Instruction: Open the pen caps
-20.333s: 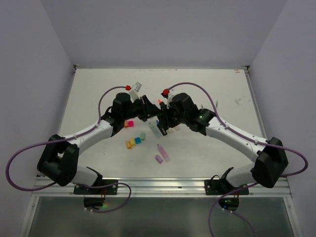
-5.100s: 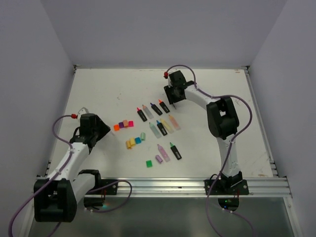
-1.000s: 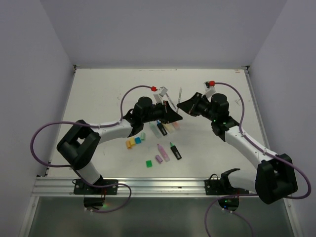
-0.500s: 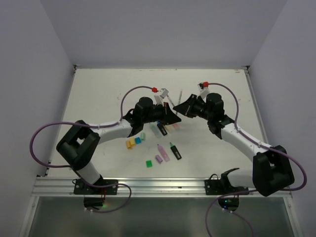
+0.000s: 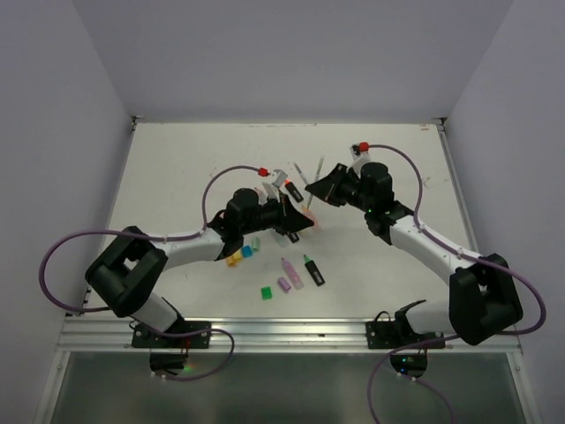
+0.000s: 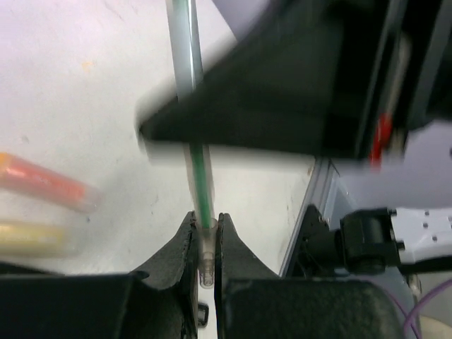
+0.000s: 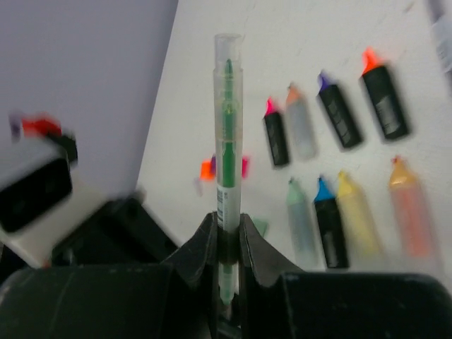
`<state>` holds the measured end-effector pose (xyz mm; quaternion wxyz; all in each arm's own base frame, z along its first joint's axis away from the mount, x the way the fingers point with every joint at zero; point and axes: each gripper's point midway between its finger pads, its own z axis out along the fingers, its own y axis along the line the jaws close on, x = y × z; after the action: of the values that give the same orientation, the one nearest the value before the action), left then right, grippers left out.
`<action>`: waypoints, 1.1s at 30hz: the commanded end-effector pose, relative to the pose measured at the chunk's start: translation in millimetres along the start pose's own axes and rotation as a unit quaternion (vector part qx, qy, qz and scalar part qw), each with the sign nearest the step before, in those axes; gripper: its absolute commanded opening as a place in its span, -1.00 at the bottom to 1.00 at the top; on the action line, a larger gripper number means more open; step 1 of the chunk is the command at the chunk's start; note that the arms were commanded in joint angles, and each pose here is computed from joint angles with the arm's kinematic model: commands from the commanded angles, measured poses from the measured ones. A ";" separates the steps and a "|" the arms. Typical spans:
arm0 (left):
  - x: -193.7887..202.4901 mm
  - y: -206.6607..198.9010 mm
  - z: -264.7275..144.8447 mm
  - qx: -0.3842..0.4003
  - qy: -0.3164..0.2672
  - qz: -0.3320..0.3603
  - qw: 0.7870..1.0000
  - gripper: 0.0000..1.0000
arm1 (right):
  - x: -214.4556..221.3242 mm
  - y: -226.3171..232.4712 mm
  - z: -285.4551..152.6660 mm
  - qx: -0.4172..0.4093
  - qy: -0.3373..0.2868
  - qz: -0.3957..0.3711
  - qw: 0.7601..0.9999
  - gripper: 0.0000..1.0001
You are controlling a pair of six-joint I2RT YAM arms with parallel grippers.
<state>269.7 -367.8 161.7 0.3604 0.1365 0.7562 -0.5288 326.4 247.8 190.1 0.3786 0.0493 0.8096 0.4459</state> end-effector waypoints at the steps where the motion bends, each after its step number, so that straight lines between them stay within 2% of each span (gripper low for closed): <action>1: 26.0 -31.0 -30.1 0.062 0.042 0.030 0.997 -1.00 | -137.0 -38.3 -11.5 0.092 -0.232 -0.005 0.968 -1.00; 4: 22.7 -39.3 -44.2 0.067 0.031 0.050 0.996 -1.00 | -161.7 -40.7 -14.8 0.090 -0.256 0.001 0.962 -1.00; 7: 25.9 -30.6 -49.5 0.040 0.035 0.057 0.997 -1.00 | -176.5 -48.5 -15.0 0.090 -0.259 0.007 0.962 -1.00; 8: 19.1 -29.6 -51.9 0.025 0.024 0.062 0.998 -1.00 | -181.0 -44.0 -11.0 0.077 -0.245 -0.003 0.967 -1.00; 10: 13.8 2.4 -57.6 -0.075 0.018 0.057 0.995 -1.00 | -170.2 -52.0 -0.3 0.094 -0.192 -0.011 0.977 -1.00; 11: 14.1 22.4 -65.2 -0.141 0.033 0.042 0.989 -1.00 | -160.4 -55.0 9.0 0.098 -0.143 -0.032 0.984 -1.00; 12: 3.5 42.7 -71.9 -0.203 0.014 0.046 0.978 -1.00 | -153.9 -58.1 12.9 0.103 -0.118 -0.040 0.987 -1.00; 15: -10.4 82.6 -103.2 -0.304 -0.010 0.016 0.952 -1.00 | -129.6 -78.1 23.1 0.131 -0.037 -0.071 0.988 -1.00; 16: -17.9 86.3 -113.1 -0.310 -0.027 0.003 0.950 -1.00 | -125.9 -86.1 24.5 0.146 -0.025 -0.080 0.986 -1.00; 18: -26.3 120.2 -146.2 -0.361 -0.068 -0.044 0.929 -1.00 | -114.4 -105.0 29.8 0.179 0.010 -0.104 0.978 -1.00; 19: -30.1 126.9 -161.1 -0.377 -0.089 -0.053 0.921 -1.00 | -112.1 -109.0 31.9 0.185 0.021 -0.113 0.976 -1.00; 22: -38.6 154.1 -204.2 -0.457 -0.129 -0.073 0.877 -1.00 | -112.0 -117.1 49.3 0.209 0.046 -0.168 0.962 -1.00; 24: -34.0 167.2 -225.1 -0.501 -0.133 -0.083 0.851 -1.00 | -106.4 -126.7 58.3 0.231 0.062 -0.185 0.953 -1.00; 25: -31.8 171.2 -230.2 -0.512 -0.131 -0.086 0.845 -1.00 | -100.2 -143.8 66.6 0.254 0.075 -0.190 0.946 -1.00; 33: 7.6 206.8 -266.6 -0.586 -0.110 -0.164 0.786 -1.00 | -110.3 -172.0 114.1 0.270 0.100 -0.221 0.932 -1.00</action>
<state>294.7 -68.0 79.6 0.3873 -0.2373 0.8863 -0.0904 504.1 184.6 78.1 0.3420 -0.0544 0.9265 0.1476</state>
